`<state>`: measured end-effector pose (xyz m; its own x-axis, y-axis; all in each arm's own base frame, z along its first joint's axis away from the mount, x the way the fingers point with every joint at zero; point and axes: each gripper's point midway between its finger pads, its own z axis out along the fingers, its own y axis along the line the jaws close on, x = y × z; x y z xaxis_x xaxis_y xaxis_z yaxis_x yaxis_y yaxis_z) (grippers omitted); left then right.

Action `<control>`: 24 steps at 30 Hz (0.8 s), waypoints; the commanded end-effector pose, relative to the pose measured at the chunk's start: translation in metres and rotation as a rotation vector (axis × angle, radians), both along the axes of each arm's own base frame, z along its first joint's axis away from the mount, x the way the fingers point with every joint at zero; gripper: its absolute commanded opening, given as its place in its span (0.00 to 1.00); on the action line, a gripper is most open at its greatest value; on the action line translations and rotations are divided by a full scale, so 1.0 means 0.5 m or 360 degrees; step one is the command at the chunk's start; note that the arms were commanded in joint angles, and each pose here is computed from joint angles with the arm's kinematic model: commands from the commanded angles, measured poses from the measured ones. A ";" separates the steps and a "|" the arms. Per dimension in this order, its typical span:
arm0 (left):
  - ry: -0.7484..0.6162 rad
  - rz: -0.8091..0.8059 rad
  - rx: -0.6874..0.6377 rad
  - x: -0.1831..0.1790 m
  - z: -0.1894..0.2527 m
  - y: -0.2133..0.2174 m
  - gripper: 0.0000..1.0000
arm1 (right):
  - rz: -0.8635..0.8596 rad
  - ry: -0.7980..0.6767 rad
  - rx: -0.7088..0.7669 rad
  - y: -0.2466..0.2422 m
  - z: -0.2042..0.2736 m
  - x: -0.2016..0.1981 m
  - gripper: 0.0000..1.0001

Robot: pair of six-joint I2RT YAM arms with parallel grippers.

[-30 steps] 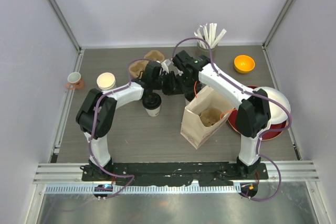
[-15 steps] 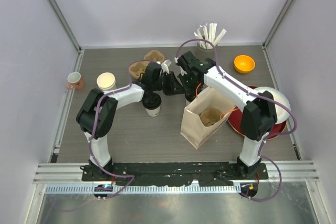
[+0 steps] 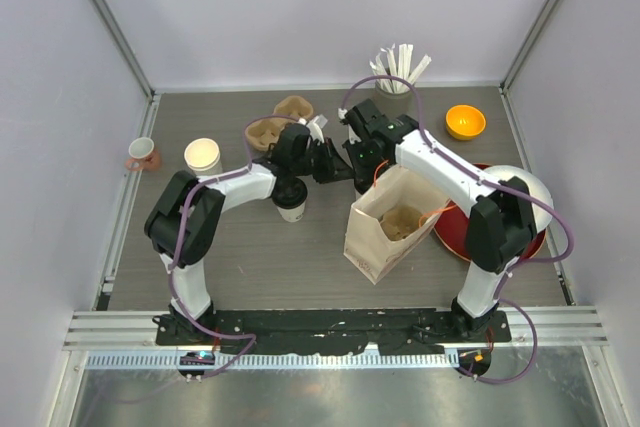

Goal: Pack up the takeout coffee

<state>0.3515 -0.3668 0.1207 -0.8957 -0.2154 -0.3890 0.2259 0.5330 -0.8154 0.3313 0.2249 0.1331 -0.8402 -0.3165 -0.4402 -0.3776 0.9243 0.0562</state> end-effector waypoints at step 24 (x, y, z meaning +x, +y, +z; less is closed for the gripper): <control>0.0132 0.0052 0.0293 0.061 0.022 0.081 0.21 | -0.0031 0.0106 -0.0038 -0.038 -0.023 -0.039 0.01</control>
